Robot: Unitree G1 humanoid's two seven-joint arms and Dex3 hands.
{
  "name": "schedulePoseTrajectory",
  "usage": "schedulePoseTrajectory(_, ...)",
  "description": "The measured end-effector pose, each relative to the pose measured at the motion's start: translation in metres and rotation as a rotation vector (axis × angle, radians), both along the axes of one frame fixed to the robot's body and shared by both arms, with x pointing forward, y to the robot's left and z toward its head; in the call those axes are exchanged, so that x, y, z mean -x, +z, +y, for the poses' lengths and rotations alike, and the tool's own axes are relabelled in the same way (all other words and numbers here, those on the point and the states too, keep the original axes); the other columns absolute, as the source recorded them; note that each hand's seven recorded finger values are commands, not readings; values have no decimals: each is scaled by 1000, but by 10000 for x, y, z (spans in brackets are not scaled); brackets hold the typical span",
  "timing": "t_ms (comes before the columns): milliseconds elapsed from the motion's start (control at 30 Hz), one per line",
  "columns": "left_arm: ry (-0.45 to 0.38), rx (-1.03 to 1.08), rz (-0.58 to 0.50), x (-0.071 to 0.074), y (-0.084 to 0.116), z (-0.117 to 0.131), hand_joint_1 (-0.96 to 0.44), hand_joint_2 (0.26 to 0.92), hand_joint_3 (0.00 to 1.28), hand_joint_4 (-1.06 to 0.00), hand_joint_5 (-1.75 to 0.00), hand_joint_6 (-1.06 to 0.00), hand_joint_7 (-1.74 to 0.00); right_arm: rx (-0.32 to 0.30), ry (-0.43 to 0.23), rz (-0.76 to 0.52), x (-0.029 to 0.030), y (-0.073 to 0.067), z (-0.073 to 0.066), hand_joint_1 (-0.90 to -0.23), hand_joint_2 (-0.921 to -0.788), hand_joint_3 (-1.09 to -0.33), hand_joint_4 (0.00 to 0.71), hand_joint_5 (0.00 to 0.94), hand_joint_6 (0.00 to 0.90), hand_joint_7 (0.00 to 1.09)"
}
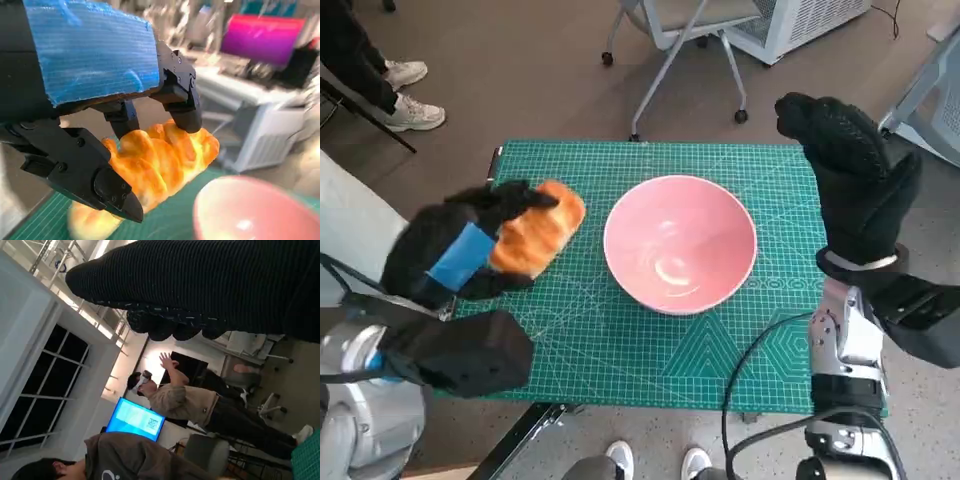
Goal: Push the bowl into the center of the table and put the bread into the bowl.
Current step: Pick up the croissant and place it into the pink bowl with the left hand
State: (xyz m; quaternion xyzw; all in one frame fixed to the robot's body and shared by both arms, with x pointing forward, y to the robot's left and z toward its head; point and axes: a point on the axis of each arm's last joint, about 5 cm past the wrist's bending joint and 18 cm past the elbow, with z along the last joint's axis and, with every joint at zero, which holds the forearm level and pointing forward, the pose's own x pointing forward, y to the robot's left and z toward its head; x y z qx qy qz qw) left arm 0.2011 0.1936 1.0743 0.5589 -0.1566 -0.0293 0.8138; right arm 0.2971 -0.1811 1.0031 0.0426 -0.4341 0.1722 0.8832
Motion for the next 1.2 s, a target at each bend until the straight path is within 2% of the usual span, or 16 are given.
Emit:
schedulePoseTrajectory(300, -143, -29, -52, -139, 72, -322, 3, 853, 4, -947, -954, -826, -869, -3, 0, -3, 2, -3, 5, -649, -921, -693, 226, 1, 157, 398)
schedulePoseTrajectory(567, -266, -72, 4, -424, -36, -676, 2, 879, 10, -881, -1038, -757, -940, -4, 0, -3, 4, -5, 6, -648, -921, -693, 225, 0, 164, 398)
schedulePoseTrajectory(900, -286, -134, 106, -837, -210, -997, 3, 907, 20, -758, -1243, -756, -875, -10, 1, 2, 18, -13, -2, -651, -921, -665, 224, 0, 172, 394)
schedulePoseTrajectory(1033, -281, -150, 131, -934, -278, -1095, 4, 918, 34, -714, -1299, -724, -900, -13, -4, 5, 28, -21, -7, -651, -921, -661, 225, 1, 175, 393)
schedulePoseTrajectory(1200, -275, -153, 163, -1000, -372, -1181, 5, 920, 67, -696, -1274, -647, -1024, -13, -13, 5, 53, -31, -15, -652, -921, -658, 225, 1, 177, 390)
